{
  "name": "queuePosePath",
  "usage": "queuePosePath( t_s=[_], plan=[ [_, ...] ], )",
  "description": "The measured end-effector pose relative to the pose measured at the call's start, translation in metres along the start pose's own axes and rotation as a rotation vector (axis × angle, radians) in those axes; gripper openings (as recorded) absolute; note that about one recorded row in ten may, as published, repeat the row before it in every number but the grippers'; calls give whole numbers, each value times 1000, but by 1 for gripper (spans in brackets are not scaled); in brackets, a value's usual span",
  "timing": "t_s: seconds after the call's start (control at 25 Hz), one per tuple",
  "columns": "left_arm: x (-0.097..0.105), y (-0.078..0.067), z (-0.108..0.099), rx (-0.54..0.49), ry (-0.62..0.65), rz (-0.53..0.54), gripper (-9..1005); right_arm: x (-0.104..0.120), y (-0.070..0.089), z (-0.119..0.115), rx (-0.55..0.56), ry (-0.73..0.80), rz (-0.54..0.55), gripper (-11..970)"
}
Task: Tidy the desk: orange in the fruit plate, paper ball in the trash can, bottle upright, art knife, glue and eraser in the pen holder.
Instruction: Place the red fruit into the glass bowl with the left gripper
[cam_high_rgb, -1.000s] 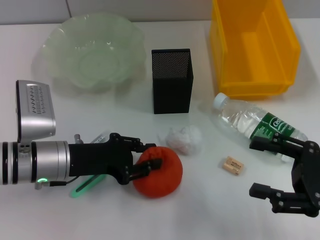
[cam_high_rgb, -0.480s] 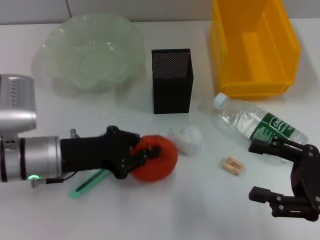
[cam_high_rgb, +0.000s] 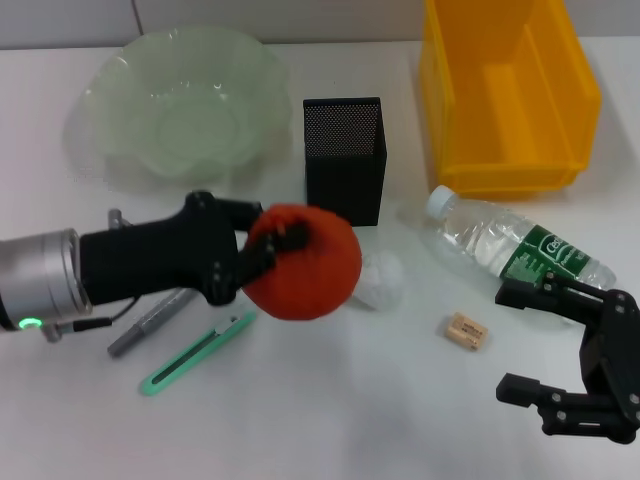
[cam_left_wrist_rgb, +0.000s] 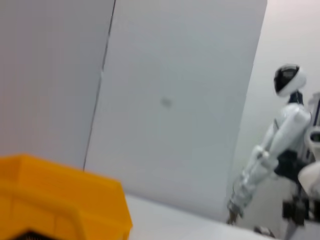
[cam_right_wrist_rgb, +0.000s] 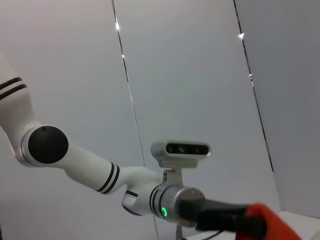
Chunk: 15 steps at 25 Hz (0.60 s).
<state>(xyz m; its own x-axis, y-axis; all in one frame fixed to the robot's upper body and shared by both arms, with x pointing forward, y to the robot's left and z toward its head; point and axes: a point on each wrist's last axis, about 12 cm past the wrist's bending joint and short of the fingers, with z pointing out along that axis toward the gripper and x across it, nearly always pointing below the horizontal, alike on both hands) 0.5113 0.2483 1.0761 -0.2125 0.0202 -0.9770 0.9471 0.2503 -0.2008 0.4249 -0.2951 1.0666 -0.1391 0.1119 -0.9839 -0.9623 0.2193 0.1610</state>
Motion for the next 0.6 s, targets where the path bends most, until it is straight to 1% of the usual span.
queuePosePath(
  t_s=[0.16,0.32,0.4,0.48,0.6],
  plan=[
    [-13,9,0,-60,-88,44,95,1,1,1,-4,-2,6,833],
    [-26,26,7,-170,-145,123,92,2,0,4,-11,-13,-2,834],
    [-33,37,11,-228,-152,134,91,1,-1,5,-17,-16,-4,834],
    [-38,53,16,-319,-132,129,91,1,-1,7,-24,-16,-4,834],
    [-40,76,23,-465,-66,120,90,2,0,9,-29,-22,6,833]
  ],
)
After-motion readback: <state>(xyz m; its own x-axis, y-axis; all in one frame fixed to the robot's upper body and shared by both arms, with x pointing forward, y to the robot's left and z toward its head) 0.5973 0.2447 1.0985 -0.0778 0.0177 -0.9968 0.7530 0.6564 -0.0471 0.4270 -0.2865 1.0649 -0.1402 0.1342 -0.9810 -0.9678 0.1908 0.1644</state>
